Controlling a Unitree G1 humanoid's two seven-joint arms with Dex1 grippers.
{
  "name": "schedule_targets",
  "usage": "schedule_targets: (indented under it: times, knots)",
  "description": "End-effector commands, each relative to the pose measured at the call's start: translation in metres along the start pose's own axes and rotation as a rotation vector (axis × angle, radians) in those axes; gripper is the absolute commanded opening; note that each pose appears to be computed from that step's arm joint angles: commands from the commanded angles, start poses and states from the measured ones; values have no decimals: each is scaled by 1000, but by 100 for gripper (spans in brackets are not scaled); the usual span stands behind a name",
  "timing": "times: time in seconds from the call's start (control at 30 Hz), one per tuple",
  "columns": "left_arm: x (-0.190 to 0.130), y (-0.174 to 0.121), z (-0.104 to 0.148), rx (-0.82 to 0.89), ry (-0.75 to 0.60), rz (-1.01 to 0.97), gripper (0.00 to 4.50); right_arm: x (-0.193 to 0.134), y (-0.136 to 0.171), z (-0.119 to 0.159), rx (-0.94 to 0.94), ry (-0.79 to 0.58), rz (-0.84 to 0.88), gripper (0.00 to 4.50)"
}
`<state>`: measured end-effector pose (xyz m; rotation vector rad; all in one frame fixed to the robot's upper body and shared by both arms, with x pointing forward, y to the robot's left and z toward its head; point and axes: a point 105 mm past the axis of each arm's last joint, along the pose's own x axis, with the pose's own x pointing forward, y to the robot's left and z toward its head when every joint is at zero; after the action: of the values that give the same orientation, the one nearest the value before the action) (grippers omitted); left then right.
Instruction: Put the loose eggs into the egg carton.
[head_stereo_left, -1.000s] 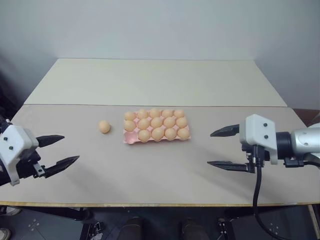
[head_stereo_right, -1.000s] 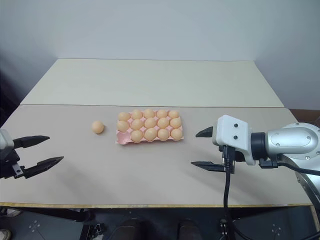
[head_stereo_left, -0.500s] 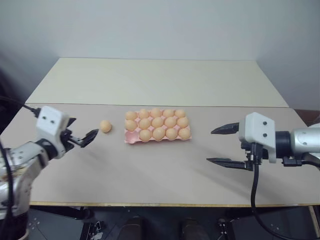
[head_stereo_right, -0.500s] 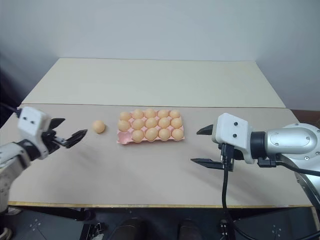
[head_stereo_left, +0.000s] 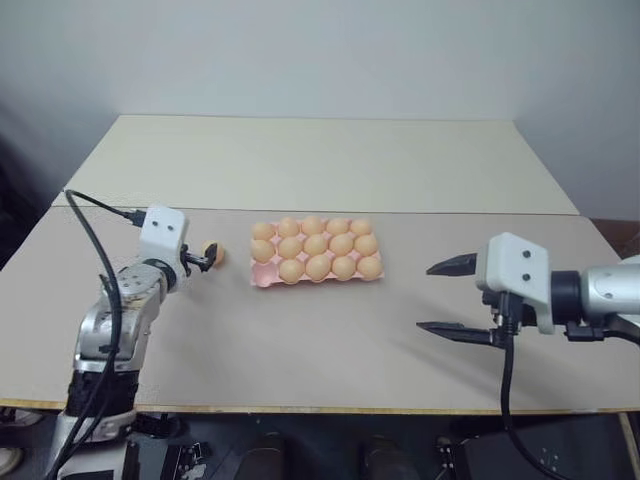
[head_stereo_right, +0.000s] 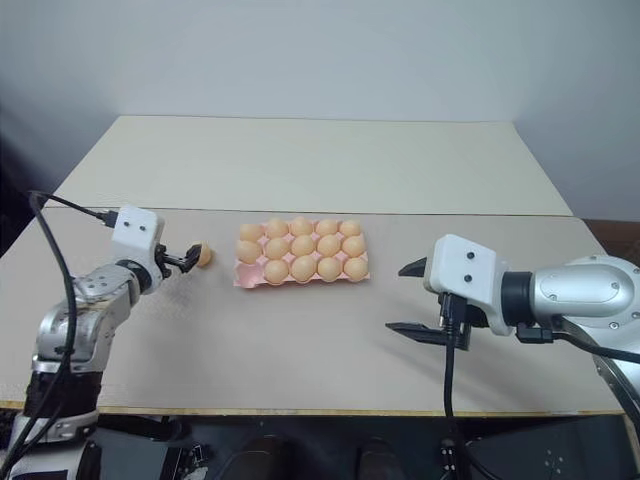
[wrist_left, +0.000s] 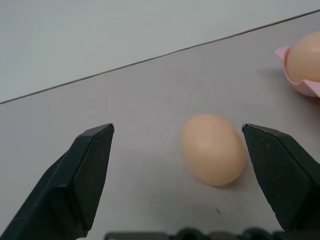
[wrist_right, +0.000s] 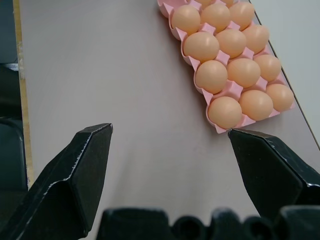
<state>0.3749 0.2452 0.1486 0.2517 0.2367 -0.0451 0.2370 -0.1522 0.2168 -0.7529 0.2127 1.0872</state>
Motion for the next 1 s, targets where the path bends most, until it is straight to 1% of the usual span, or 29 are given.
schedule_targets:
  times: [0.03,0.3,0.4,0.47,0.57,0.6,0.67,0.77,0.9,1.0]
  knots:
    - [9,-2,3,28,-8,5,446,-7,-3,6,-29,9,-46,432]
    - [23,-13,-9,4,4,-36,446,-10,-2,3,-12,22,-69,432]
    - [26,-13,-11,6,4,-36,392,-11,-2,3,-9,25,-74,432]
    - [26,-13,-11,10,1,-38,335,-11,-2,3,-9,25,-76,432]
    - [25,-11,-12,42,2,-29,234,-11,-2,2,-8,27,-77,432]
    - [24,-9,-12,54,1,-21,207,-11,-2,2,-8,28,-78,432]
    - [20,-6,-11,82,-15,-25,207,-11,-2,2,-8,28,-78,432]
    - [9,-6,-1,98,-98,-57,207,-11,-3,2,-7,28,-79,432]
    - [-13,-12,23,95,-274,-167,207,-10,-3,1,-5,27,-84,432]
    - [-34,-29,41,51,-438,-334,207,-9,-3,2,-3,25,-87,432]
